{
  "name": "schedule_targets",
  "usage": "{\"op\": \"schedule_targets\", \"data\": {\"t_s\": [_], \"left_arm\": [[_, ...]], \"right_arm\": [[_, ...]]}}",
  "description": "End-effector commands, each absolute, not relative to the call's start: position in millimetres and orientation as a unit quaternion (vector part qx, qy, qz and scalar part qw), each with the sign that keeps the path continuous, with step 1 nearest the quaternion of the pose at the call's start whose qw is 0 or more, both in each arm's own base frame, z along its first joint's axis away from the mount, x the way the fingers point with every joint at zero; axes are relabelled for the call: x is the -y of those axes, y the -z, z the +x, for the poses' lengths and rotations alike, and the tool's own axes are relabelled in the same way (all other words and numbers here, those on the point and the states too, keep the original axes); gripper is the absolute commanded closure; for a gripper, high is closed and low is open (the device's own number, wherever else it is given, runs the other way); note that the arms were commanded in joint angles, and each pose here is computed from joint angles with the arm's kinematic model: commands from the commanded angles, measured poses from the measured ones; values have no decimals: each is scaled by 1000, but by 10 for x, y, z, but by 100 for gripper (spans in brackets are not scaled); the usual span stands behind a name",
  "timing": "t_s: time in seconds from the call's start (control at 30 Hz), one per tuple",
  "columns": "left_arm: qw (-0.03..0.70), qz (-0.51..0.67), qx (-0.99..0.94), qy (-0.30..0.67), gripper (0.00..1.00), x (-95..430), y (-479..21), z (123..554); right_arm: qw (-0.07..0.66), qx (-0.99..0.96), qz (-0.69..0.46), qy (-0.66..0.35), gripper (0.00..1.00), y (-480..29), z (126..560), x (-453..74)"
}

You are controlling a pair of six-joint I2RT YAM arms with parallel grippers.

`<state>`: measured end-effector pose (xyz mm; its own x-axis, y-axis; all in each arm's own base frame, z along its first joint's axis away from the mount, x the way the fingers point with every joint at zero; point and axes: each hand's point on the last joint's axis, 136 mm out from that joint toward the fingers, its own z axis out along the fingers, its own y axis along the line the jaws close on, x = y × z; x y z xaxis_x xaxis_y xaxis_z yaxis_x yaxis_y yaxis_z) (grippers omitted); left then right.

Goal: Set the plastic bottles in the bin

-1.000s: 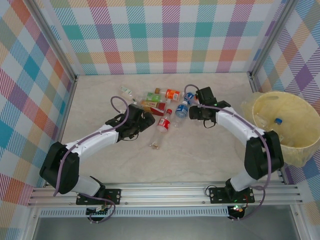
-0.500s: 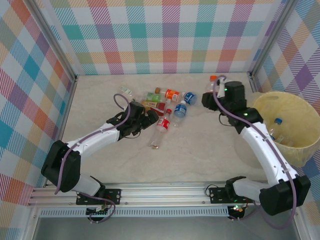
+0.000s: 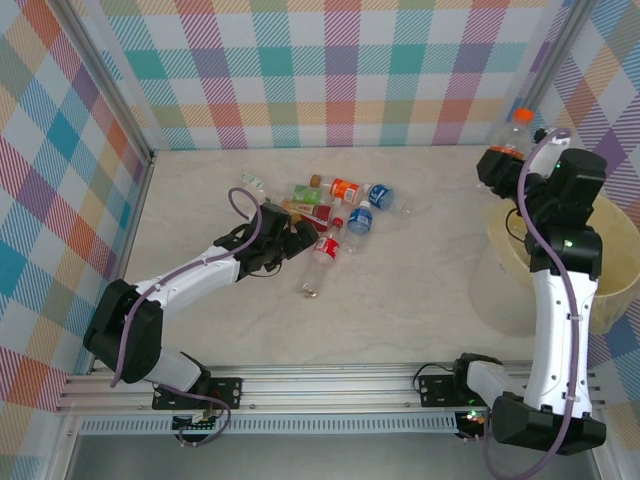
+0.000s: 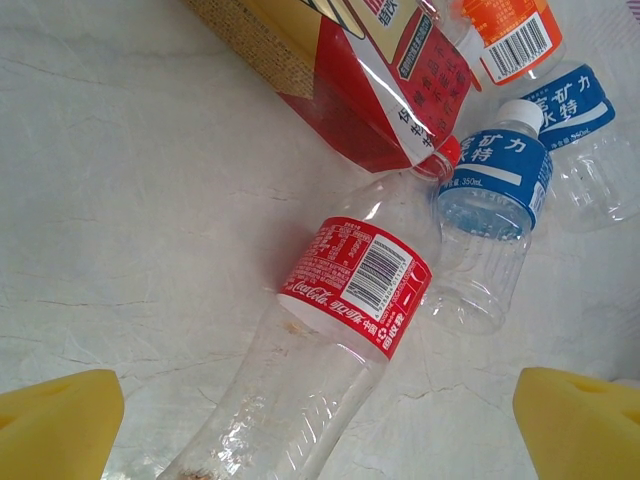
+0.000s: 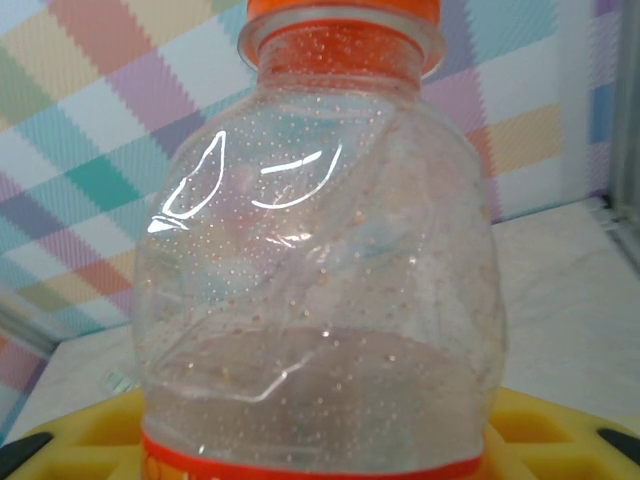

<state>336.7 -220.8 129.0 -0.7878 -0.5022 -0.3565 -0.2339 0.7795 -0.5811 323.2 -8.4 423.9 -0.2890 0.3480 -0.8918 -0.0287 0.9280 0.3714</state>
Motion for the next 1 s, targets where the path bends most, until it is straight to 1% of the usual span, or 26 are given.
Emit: {"op": "schedule_targets", "data": {"t_s": [0.0,0.23,0.37,0.5,0.63,0.73,0.8,0.97], "left_arm": [[272,-192,-902,276,0,2238,-1443,3457],[268,-190,-903,278,0,2266,-1427,3472],[266,-188,-904,278,0,2281,-1429,3481],[266,-182,-907,271,0,2289,-1456,3506],[266,-176,-909,267,0,2291,-1487,3518],[270,-173,-909,266,0,2296,-1525,3536],[258,-171,-916,254,0,2272,-1473,3490],[255,-167,-919,250,0,2262,-1486,3477]], "right_arm": [[583,-794,143,-100,51,-4274,3109,370],[571,-797,195,-34,53,-4164,2939,759],[531,-808,253,36,54,-4049,2730,1096],[503,-817,273,74,54,-3896,2592,1232],[469,-816,303,153,54,-3644,2431,1490],[445,-802,339,212,53,-3569,2273,1687],[439,-788,361,237,53,-3534,2172,1765],[447,-763,390,255,54,-3399,2027,1810]]}}
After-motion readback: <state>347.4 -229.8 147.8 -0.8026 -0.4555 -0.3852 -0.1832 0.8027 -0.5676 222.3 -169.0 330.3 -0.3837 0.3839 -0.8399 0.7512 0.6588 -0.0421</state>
